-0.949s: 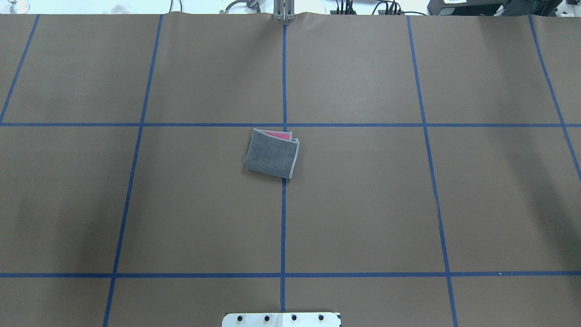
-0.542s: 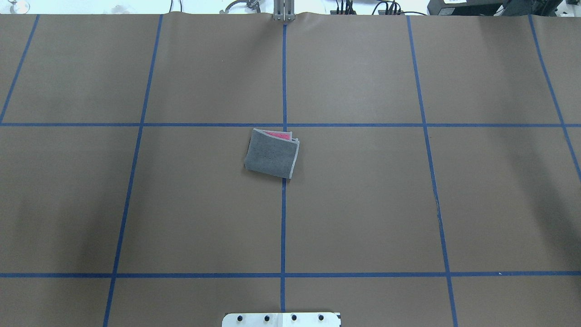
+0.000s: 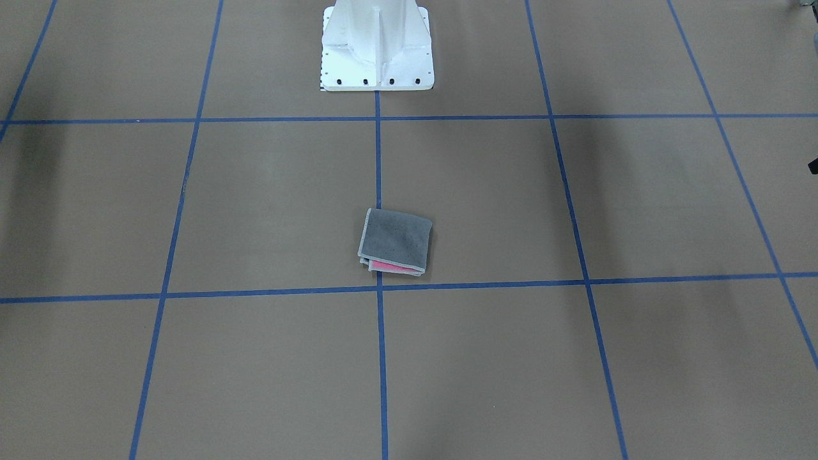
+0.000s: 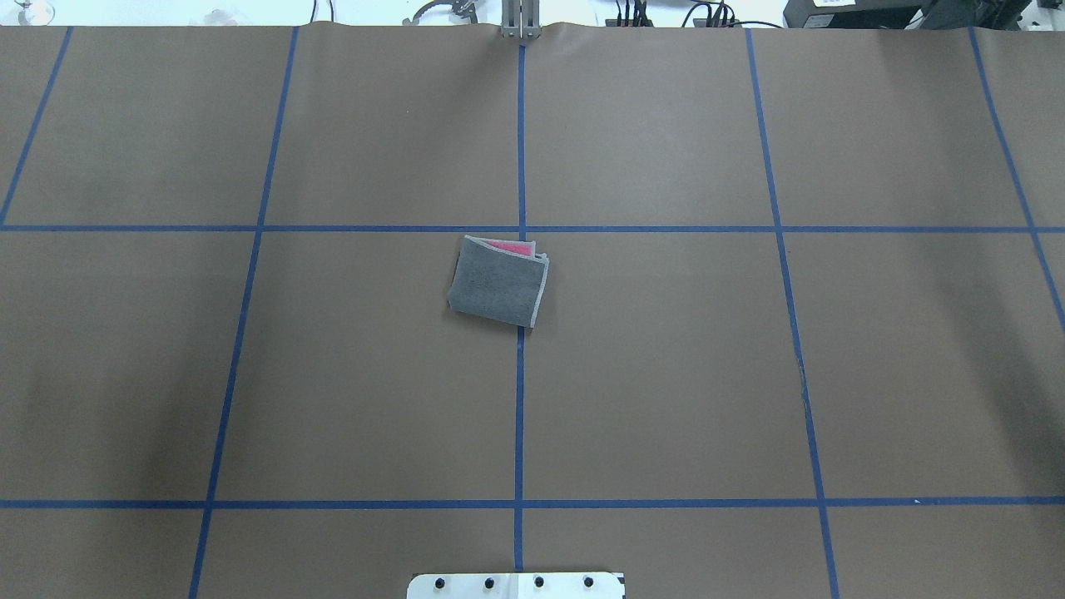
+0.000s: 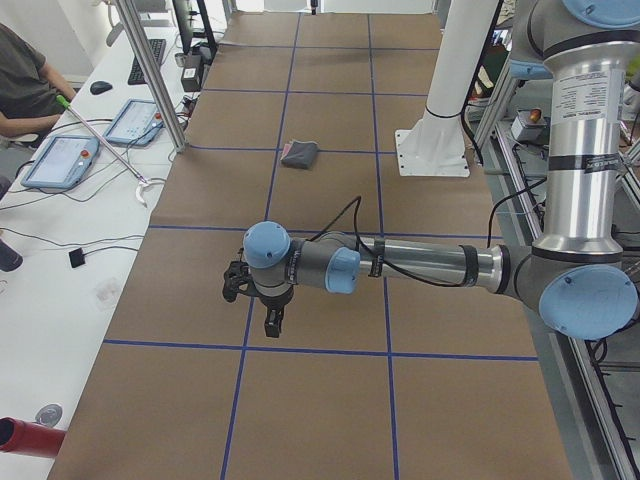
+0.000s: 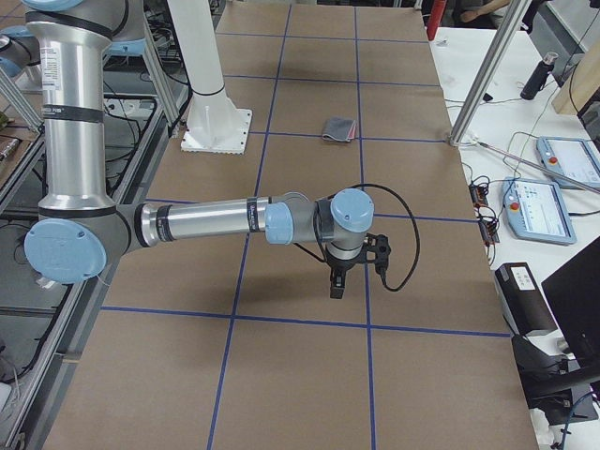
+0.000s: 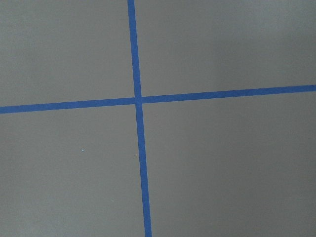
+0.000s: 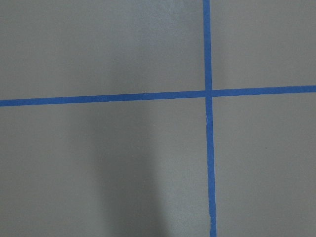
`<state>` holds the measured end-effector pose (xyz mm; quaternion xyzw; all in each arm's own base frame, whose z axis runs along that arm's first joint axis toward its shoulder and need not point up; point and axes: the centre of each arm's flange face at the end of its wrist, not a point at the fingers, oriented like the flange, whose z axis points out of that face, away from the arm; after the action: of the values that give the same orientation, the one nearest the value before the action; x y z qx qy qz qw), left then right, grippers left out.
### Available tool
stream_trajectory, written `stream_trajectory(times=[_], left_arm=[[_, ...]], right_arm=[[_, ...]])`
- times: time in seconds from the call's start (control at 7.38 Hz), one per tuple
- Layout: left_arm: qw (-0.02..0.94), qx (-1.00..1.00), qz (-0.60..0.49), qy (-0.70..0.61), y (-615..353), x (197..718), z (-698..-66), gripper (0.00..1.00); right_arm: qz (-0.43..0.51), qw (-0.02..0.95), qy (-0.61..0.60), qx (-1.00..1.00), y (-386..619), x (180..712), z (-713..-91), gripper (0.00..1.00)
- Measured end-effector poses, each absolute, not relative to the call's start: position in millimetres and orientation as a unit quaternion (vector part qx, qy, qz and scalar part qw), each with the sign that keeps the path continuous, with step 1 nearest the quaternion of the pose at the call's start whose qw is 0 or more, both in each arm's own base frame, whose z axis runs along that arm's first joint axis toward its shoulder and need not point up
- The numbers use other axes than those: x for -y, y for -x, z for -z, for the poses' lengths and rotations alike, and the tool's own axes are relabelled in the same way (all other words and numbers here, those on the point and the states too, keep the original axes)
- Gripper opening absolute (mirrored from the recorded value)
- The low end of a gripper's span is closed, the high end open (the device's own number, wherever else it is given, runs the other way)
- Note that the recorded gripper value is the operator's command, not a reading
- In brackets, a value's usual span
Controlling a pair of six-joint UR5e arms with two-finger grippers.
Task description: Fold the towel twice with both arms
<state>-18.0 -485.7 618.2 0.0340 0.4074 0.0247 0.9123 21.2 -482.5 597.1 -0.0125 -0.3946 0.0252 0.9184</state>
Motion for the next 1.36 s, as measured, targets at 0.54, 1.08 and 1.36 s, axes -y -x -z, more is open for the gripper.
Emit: stream_trajectory(times=[0.54, 1.08, 1.36], left_arm=[[0.912, -0.408, -0.023, -0.030, 18, 486, -621, 1.00], [0.915, -0.403, -0.019, -0.023, 18, 486, -630, 1.00], [0.922, -0.386, -0.015, -0.017, 20, 488, -641, 1.00]], right_arm=[[-0.027, 0.921, 0.017, 0.389, -22, 477, -607, 1.00], [-0.009, 0.921, 0.011, 0.390, -7, 489, -595, 1.00], [-0.001, 0.920, 0.012, 0.391, 1, 491, -592, 1.00]])
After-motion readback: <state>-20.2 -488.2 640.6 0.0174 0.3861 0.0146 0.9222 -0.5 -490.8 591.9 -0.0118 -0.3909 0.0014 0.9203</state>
